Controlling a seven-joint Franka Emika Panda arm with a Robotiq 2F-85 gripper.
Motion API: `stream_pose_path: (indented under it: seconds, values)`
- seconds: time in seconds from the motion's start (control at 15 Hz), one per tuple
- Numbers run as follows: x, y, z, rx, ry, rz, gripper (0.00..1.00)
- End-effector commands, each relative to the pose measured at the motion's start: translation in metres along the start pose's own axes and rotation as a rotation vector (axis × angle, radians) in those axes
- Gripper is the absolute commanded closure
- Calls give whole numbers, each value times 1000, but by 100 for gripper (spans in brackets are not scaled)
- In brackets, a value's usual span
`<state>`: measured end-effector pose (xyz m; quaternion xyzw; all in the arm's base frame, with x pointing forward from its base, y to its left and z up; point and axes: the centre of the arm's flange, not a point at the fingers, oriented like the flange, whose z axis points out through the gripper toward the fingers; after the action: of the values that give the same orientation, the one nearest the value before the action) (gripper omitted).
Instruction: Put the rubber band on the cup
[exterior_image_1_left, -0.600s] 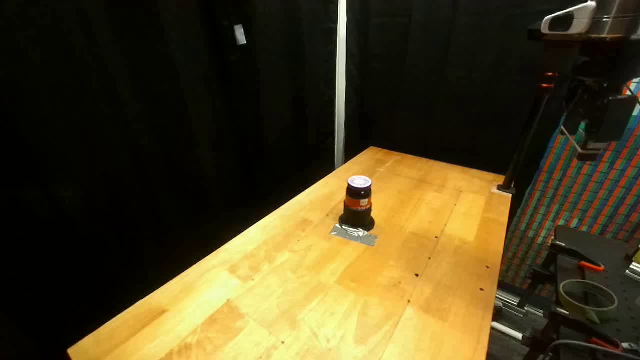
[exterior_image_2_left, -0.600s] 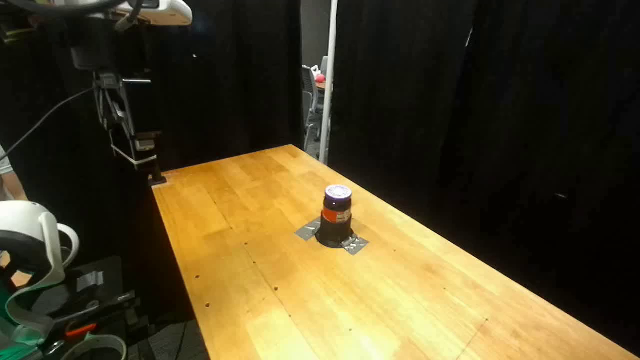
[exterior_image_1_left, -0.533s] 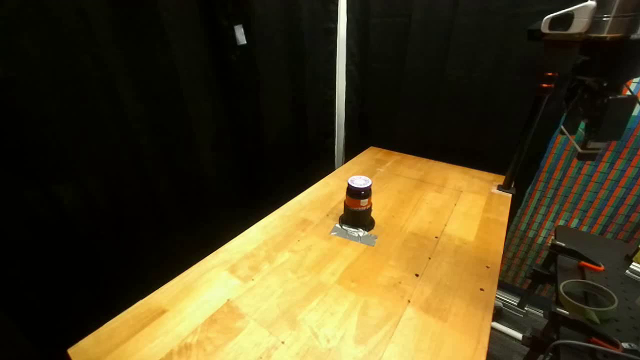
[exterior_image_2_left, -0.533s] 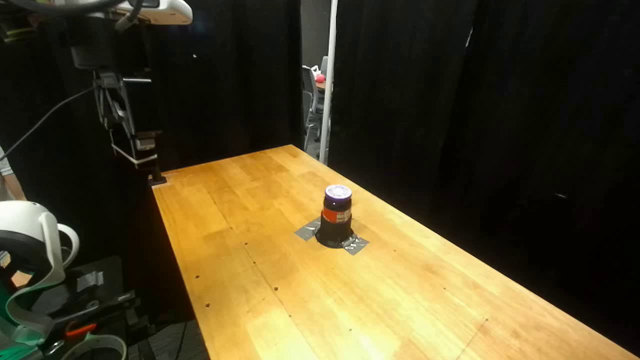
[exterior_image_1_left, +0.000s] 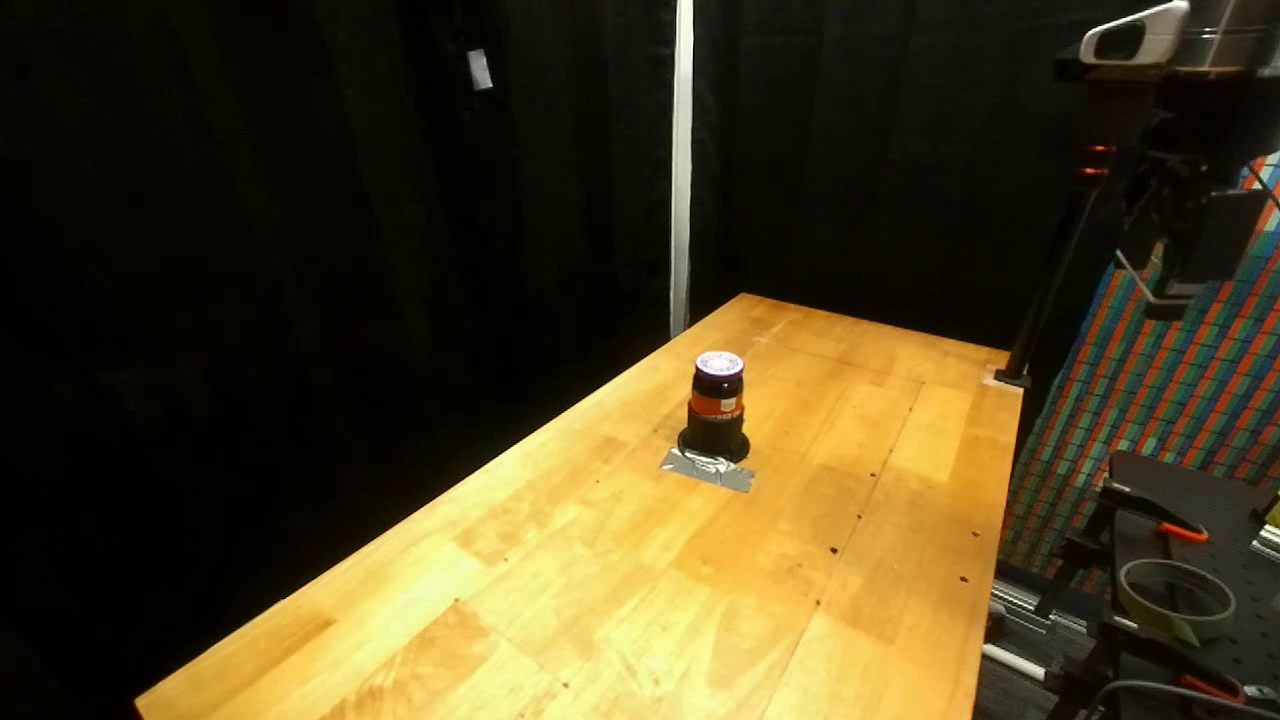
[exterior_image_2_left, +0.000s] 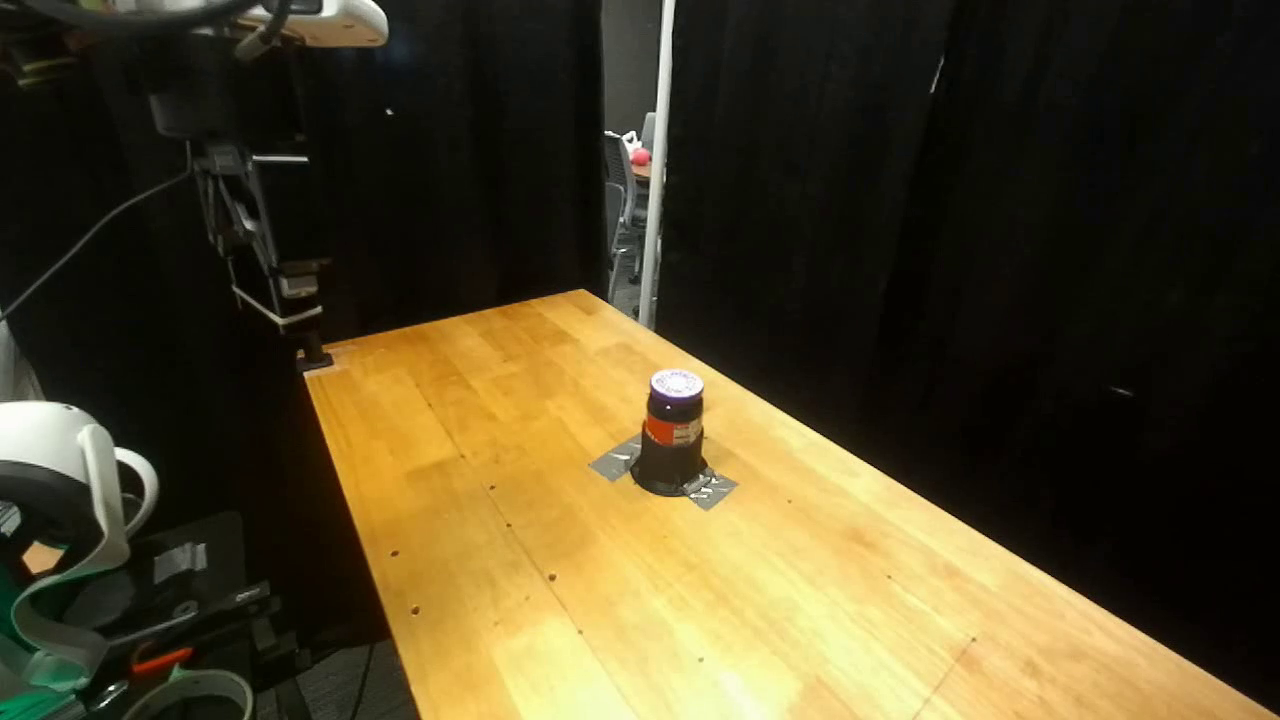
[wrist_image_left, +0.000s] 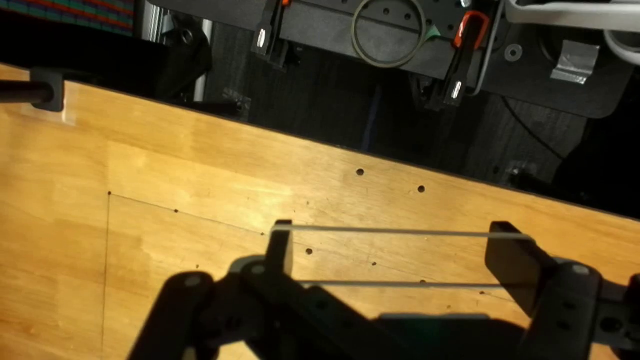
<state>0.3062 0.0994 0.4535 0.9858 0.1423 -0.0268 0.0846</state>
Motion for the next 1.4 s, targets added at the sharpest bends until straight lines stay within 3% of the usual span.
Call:
stream_pose_path:
  seconds: [0.0, 0.27, 0.67, 1.33]
  values:
    - [74, -5, -13, -8, 66, 2, 0]
    - [146, -6, -15, 2, 165, 23, 0]
    - [247, 3, 13, 63, 209, 50, 0]
    - [340, 35, 82, 86, 270, 71, 0]
